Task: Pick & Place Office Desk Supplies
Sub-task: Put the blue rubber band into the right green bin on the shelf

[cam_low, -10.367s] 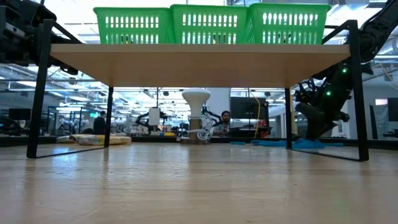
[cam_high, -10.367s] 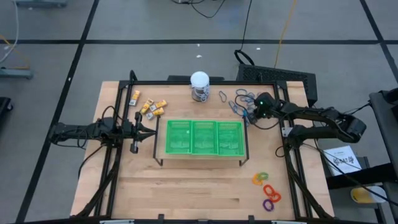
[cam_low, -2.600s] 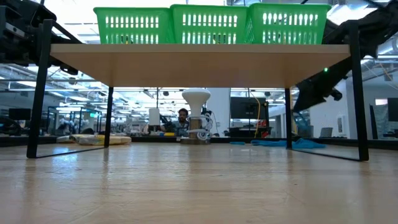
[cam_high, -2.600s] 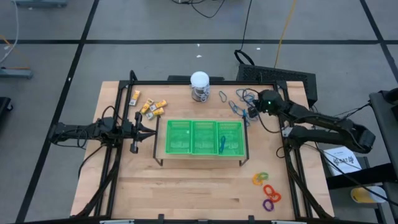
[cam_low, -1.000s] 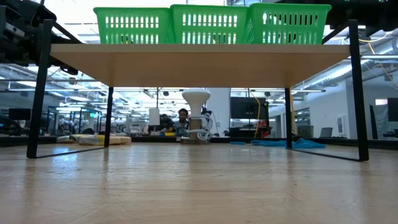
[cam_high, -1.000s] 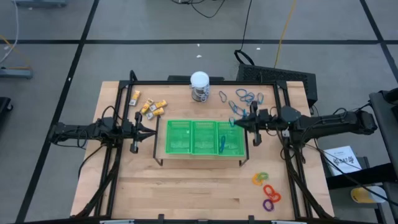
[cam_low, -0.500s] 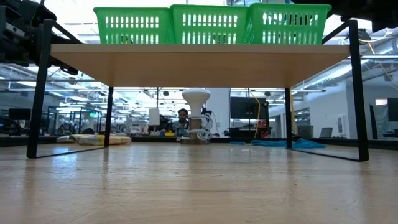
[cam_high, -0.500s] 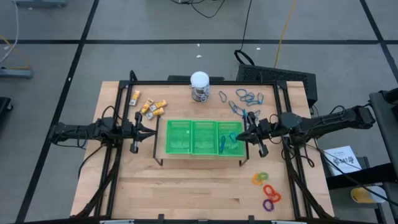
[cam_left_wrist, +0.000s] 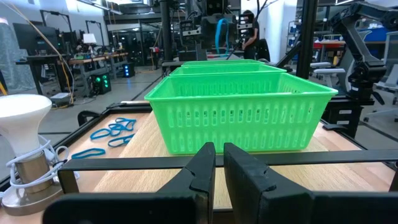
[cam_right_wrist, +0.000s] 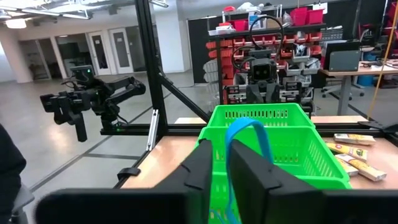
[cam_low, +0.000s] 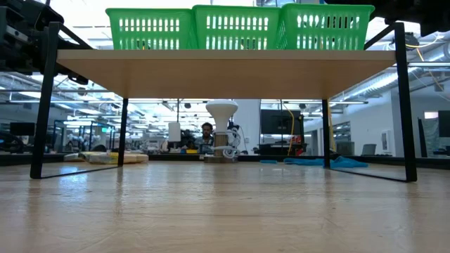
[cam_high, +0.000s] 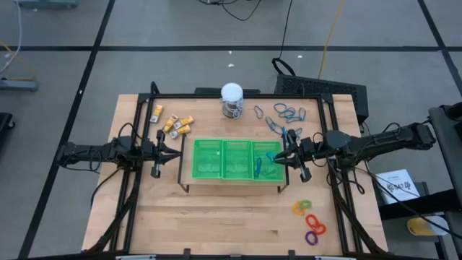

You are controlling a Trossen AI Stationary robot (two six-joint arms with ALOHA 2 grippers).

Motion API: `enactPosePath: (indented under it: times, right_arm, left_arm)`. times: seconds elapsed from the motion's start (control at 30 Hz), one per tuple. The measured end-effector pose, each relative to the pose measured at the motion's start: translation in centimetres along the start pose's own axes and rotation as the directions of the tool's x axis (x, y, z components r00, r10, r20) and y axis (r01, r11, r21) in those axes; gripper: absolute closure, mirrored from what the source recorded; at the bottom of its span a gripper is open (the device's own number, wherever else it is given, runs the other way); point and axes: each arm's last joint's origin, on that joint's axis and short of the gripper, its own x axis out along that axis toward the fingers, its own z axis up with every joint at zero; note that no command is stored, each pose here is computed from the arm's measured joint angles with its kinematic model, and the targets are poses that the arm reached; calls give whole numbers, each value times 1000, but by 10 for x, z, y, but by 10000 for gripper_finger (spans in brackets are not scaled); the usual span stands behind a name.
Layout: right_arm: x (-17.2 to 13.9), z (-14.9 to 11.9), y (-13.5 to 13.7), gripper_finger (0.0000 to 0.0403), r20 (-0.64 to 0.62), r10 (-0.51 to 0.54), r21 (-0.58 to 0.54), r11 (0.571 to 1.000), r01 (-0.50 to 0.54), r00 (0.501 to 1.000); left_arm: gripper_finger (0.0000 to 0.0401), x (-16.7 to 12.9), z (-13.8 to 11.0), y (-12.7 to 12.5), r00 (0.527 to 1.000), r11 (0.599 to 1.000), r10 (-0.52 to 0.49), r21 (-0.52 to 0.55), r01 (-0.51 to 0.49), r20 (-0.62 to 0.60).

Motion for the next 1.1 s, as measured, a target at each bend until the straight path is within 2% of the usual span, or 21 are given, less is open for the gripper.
enactPosePath:
  times: [0.3,0.7,0.83,1.1]
  right_arm:
    - [0,0,0,274,0,-1,33,999,1,1000]
    - [0,0,0,247,0,-2,102,995,2,1000]
    - [0,0,-1,247,1,-8,249,968,7,1000]
    - [-1,2,-5,238,19,-35,497,867,21,999]
  left_arm:
    - [357,0,0,0,1000,1000,0,0,0,0]
    - [357,0,0,0,1000,1000,0,0,0,0]
    - [357,0,0,0,1000,1000,0,0,0,0]
    - [357,0,0,0,1000,1000,0,0,0,0]
